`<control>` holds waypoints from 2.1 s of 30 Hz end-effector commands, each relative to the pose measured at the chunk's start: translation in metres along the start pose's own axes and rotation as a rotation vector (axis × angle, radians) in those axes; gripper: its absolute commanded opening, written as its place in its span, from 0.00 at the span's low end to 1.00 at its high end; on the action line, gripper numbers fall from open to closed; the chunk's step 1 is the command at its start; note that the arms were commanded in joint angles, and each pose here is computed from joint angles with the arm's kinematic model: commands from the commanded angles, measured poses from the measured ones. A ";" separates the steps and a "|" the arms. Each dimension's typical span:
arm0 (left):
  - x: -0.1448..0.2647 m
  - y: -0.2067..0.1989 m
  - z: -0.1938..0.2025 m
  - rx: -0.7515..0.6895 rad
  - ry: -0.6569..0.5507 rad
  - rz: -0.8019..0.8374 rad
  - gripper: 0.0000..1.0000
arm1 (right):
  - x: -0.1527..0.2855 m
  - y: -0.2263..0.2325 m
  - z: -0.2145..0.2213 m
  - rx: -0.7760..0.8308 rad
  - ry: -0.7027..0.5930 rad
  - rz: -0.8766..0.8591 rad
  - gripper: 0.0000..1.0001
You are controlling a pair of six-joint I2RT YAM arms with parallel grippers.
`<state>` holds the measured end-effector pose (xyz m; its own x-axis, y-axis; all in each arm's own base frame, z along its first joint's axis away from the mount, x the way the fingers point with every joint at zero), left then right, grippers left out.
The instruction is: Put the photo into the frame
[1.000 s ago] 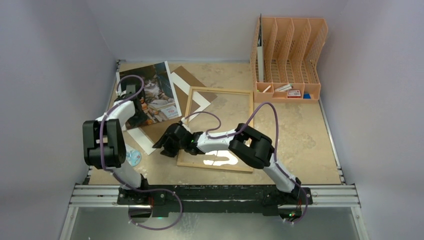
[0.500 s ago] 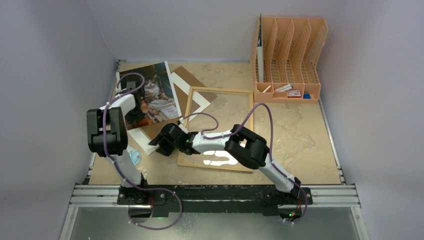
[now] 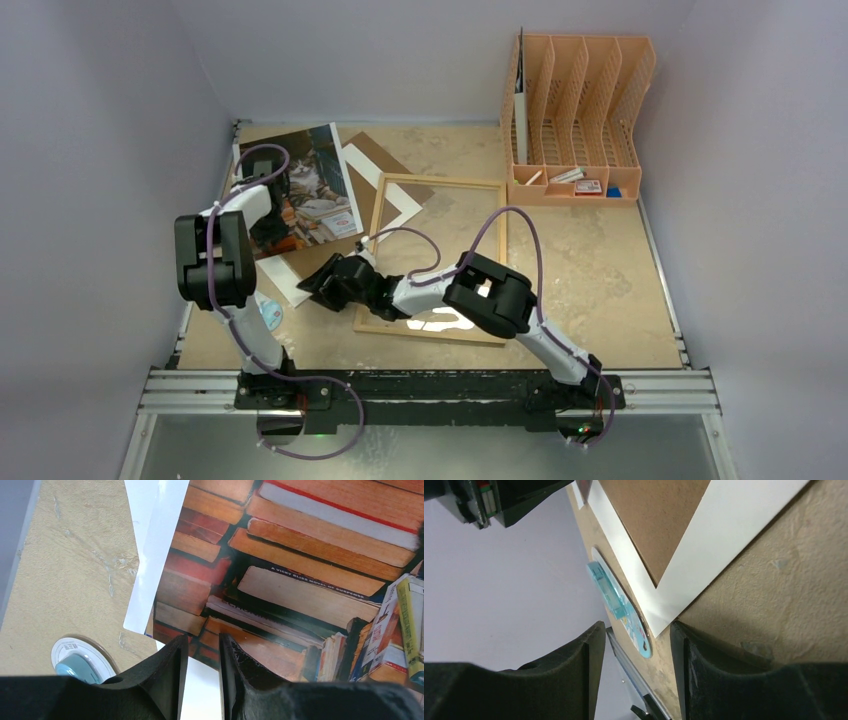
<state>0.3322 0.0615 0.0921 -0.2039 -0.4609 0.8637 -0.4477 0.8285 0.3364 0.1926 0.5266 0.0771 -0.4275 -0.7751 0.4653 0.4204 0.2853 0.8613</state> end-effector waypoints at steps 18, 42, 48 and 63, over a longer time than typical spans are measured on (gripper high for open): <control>-0.023 0.008 0.030 -0.059 0.176 -0.025 0.29 | -0.005 0.017 -0.007 0.212 -0.006 -0.332 0.44; -0.025 0.005 0.027 -0.049 0.190 -0.002 0.28 | -0.018 0.001 -0.037 0.144 -0.118 -0.124 0.52; -0.026 0.005 0.027 -0.052 0.194 -0.009 0.28 | -0.019 -0.001 -0.045 0.081 -0.137 -0.129 0.36; -0.026 0.005 0.022 -0.054 0.193 -0.012 0.27 | -0.013 0.021 -0.054 0.068 -0.120 -0.317 0.15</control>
<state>0.3352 0.0710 0.0899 -0.1556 -0.4591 0.8746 -0.4482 0.8219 0.3517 0.2279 0.5137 0.0662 -0.5334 -0.7939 0.2918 0.2612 0.1735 0.9496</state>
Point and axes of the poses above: each gripper's point midway between its finger pads, its own x axis back along the fingers, its own y axis along the line the jaws close on, z = x × y, the point moved 8 cm from there along x, back along the fingers, and after that the axes turned 13 degrees about -x, right-handed, at the moved point
